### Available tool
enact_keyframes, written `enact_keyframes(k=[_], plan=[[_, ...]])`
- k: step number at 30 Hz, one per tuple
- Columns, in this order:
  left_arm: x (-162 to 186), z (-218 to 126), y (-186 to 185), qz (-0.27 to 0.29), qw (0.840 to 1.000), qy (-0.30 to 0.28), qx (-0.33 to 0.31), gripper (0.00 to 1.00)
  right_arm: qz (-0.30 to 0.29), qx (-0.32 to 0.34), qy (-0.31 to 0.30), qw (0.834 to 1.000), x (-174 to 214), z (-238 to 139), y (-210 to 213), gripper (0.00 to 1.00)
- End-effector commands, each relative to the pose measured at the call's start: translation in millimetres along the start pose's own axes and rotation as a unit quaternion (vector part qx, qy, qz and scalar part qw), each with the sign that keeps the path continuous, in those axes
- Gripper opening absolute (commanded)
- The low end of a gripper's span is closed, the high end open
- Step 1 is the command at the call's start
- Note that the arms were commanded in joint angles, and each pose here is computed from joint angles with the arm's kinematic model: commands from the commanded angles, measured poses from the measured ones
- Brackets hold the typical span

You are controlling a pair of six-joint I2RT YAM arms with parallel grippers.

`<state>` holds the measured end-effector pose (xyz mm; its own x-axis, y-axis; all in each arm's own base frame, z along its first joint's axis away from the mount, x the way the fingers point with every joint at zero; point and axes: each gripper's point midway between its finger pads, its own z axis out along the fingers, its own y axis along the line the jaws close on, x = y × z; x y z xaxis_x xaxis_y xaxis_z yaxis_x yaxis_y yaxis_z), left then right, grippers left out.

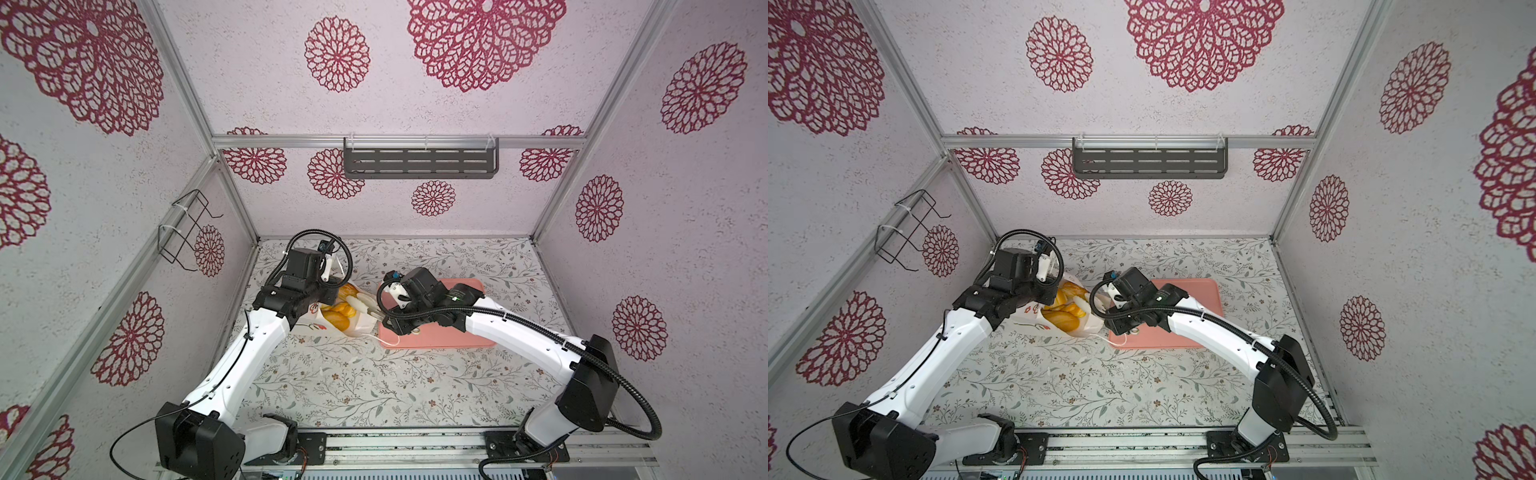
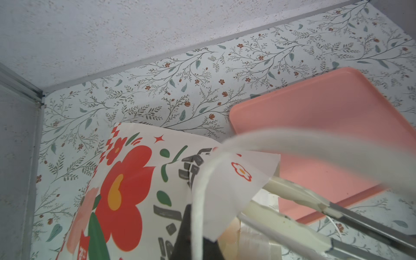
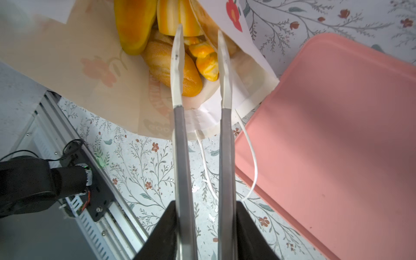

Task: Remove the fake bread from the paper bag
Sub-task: 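Tilt the bag with the left gripper while the right gripper reaches inside, then close the right gripper on a fake bread inside the bag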

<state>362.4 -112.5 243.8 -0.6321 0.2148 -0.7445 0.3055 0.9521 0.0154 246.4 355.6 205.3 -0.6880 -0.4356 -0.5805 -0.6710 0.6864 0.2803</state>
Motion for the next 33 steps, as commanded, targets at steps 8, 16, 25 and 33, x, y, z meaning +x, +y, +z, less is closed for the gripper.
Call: enact_keyframes(k=[8,16,25,33], plan=[[19,8,-21,-0.027,0.995,0.076,0.056,0.00,-0.085,0.074,-0.086,0.990,-28,-17,-4,0.38],[22,8,-20,-0.037,0.994,0.083,0.053,0.00,-0.101,0.113,-0.060,0.987,-19,-19,-17,0.38],[21,8,-21,-0.057,0.993,0.088,0.054,0.00,-0.096,0.143,-0.055,0.983,-18,-11,-21,0.38],[24,6,-21,-0.090,0.989,0.105,0.043,0.00,-0.091,0.194,-0.064,0.975,-24,0,-28,0.38]])
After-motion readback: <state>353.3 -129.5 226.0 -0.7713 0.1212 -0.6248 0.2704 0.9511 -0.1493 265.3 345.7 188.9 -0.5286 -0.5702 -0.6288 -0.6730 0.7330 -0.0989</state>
